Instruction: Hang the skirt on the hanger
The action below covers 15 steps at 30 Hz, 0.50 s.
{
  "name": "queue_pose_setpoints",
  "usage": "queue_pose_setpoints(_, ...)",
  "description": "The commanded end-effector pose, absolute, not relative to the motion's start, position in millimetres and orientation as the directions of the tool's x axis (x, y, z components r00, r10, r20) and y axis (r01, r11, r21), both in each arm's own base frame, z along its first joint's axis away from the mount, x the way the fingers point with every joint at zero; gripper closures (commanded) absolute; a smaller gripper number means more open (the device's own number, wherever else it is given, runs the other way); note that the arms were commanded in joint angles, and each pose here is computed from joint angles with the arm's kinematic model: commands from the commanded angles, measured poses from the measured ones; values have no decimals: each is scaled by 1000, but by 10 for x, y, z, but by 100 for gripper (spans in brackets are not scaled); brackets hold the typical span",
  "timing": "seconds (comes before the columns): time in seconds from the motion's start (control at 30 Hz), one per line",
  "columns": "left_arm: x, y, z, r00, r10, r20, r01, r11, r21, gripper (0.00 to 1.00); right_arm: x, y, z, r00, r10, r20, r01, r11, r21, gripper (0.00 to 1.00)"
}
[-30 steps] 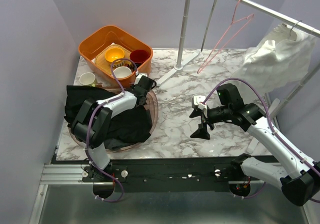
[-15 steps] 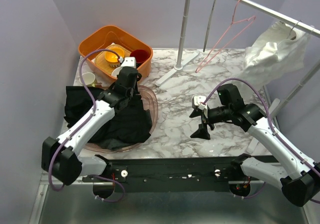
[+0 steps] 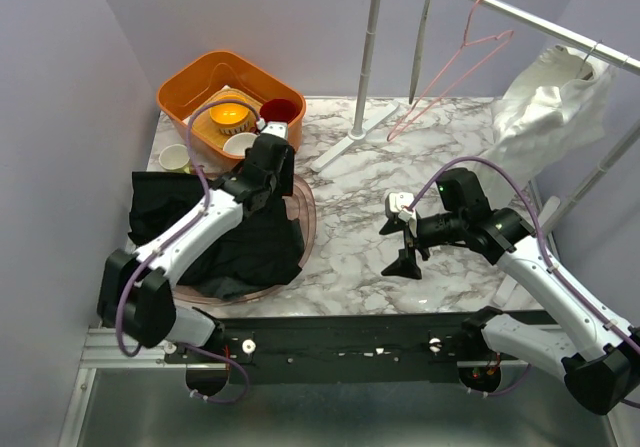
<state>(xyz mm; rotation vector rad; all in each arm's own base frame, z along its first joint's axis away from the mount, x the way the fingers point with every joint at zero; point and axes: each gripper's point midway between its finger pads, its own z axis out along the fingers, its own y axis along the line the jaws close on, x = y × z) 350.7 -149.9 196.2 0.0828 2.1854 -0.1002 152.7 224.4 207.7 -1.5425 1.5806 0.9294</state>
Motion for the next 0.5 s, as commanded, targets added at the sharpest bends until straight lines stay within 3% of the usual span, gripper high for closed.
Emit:
queue_pose_setpoints(0.0,3684,-1521,1349,-648,12,-762,27,1000,-7,30,1503,2252,2031,-12,-472,-882,-1000,5,11,0)
queue_pose_setpoints(0.47,3994,-1281,517,-633,-37,-773,-191,975,111,35,1490,2253,2005,-14,-473,-881,-1000,-2,17,0)
